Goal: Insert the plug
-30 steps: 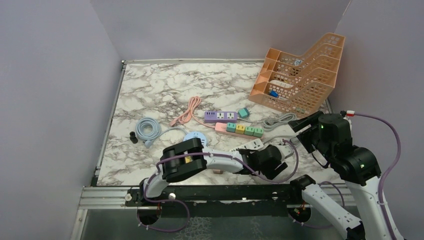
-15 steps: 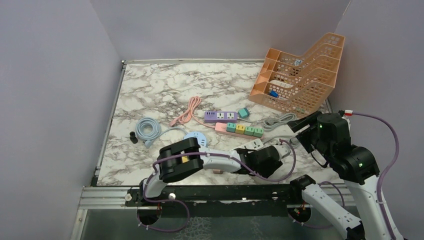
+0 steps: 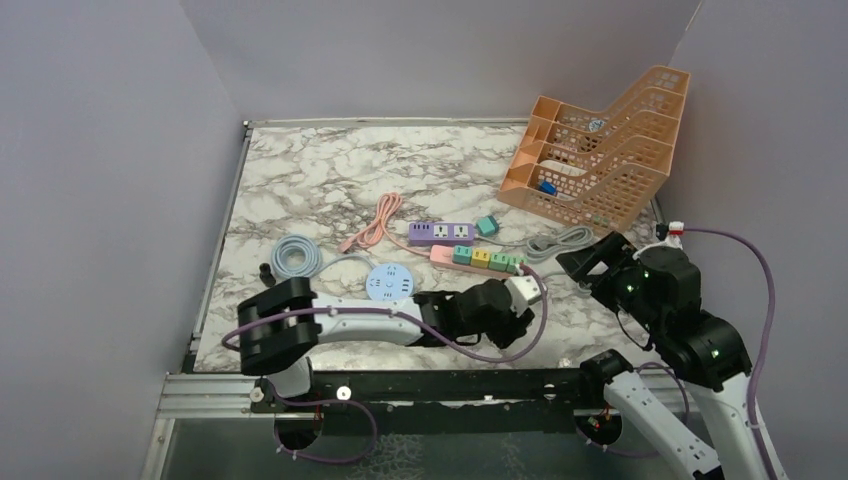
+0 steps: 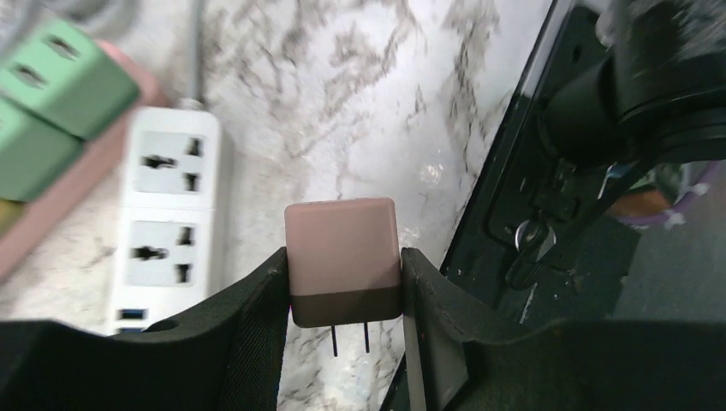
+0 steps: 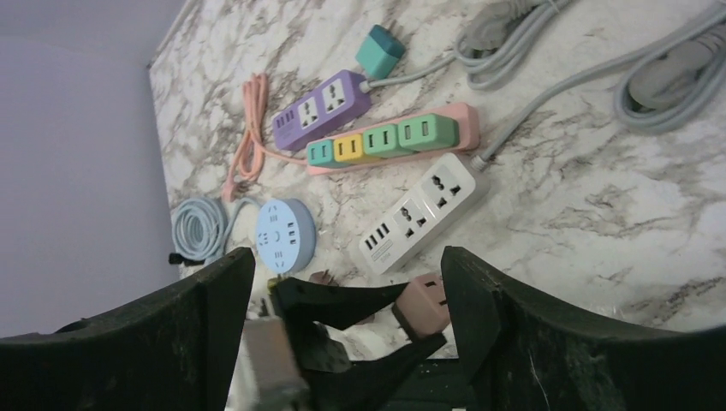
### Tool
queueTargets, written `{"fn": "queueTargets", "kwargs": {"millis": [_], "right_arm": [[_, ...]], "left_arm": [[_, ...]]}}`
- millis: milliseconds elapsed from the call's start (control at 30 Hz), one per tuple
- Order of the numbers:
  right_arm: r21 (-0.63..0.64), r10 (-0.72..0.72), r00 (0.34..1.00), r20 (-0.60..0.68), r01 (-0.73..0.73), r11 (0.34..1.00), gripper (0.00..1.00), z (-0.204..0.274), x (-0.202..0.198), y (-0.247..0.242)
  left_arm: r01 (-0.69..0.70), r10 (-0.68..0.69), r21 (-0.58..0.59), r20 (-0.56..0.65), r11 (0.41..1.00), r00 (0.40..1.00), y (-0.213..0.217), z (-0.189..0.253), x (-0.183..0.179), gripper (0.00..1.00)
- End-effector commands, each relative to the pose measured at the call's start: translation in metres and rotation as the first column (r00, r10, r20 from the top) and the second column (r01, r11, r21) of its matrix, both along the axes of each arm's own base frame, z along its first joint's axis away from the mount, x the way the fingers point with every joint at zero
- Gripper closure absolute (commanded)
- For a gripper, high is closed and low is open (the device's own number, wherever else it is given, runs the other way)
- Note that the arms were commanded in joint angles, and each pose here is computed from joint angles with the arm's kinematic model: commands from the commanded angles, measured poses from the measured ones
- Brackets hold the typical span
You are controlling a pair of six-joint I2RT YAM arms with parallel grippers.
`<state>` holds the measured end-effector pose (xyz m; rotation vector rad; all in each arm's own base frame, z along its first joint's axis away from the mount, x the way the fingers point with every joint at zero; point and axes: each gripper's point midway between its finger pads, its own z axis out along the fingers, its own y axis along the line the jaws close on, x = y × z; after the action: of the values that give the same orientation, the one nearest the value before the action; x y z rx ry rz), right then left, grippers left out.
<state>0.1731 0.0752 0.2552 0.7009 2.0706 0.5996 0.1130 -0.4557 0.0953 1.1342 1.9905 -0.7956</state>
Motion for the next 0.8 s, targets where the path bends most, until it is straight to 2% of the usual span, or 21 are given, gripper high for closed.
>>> {"fn": "queueTargets", "kwargs": {"millis": [0,100,167,367,467,567,767], "right_arm": [[0.000,0.178,0.966,0.190,-0.182,0.983,0.19,0.025,-0.003,0.021],[-0.003,0.285,0.926,0.246,-0.293,0.956,0.19,0.031,-0.005,0.039],[-0.014,0.395,0.880,0.264,-0.406,0.914,0.21,0.031,-0.007,0.057],[-0.035,0.693,0.685,0.223,-0.705,0.708,0.26,0.026,-0.017,0.104],[-0.022,0.757,0.628,0.179,-0.767,0.642,0.30,0.017,-0.020,0.113],[-0.007,0.775,0.615,0.146,-0.783,0.622,0.32,0.008,-0.016,0.116],[0.038,0.807,0.564,0.176,-0.823,0.567,0.38,0.011,-0.013,0.131]], "left_arm": [[-0.039,0.060,-0.210,0.095,0.977,0.994,0.015,0.062,0.024,0.75],[-0.050,0.087,-0.276,0.125,0.960,0.988,0.033,0.083,0.033,0.75],[-0.035,0.088,-0.313,0.159,0.949,0.983,0.041,0.099,0.037,0.75],[0.023,0.102,-0.392,0.295,0.920,0.950,0.061,0.150,0.047,0.76],[0.094,0.068,-0.395,0.377,0.914,0.924,0.066,0.168,0.045,0.77],[0.151,0.036,-0.376,0.446,0.914,0.894,0.069,0.176,0.043,0.77],[0.194,-0.012,-0.312,0.502,0.930,0.865,0.069,0.173,0.044,0.78]]}}
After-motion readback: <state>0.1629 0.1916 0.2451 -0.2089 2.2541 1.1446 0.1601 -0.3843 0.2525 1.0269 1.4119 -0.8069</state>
